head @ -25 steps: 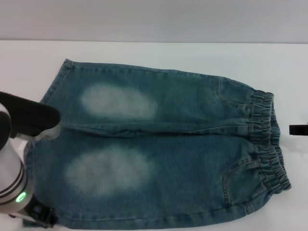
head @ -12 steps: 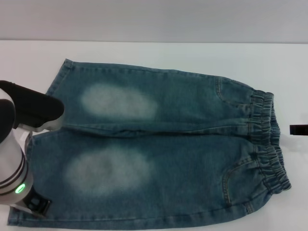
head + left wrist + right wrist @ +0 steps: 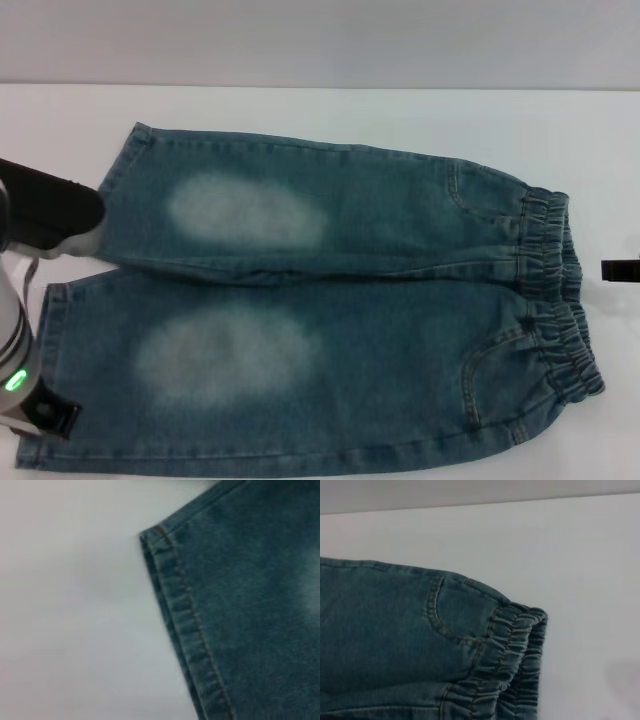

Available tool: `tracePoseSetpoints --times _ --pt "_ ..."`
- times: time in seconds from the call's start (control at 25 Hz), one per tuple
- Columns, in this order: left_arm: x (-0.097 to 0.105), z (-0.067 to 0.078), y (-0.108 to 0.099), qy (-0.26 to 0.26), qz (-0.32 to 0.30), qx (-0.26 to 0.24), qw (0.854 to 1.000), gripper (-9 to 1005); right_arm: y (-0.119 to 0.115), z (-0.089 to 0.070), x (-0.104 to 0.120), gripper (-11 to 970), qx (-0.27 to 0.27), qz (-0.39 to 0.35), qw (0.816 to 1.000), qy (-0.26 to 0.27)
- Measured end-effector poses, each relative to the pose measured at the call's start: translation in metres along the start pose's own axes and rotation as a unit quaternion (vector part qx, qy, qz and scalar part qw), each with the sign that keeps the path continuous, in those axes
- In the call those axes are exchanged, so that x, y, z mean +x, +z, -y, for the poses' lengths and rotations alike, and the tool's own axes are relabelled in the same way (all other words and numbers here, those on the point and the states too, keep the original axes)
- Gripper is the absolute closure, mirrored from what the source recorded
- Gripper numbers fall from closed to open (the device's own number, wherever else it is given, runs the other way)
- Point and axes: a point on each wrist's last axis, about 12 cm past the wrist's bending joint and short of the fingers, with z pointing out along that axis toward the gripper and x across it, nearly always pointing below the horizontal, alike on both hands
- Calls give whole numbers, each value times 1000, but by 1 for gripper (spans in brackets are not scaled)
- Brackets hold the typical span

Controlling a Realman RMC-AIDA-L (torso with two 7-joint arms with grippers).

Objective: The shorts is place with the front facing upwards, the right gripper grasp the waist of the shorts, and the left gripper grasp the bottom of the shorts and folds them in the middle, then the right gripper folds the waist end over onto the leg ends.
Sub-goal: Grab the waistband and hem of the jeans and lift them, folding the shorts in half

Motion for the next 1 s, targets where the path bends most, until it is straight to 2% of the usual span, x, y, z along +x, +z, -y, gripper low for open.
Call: tracePoseSetpoints --times 0.32,0.52,0.72,1.0 --pt "5 6 -4 13 5 -17 1000 998 0 0 0 382 0 -1 1000 -1" --pt "6 9 -4 13 0 -11 1000 864 0 -1 -1 382 -1 1 1000 -3" --pt "6 13 -4 18 -2 -2 1000 646 0 -2 -3 382 -2 3 1000 -6" --pt "7 18 -3 23 -9 17 1000 439 0 -3 -3 382 -3 2 1000 -7"
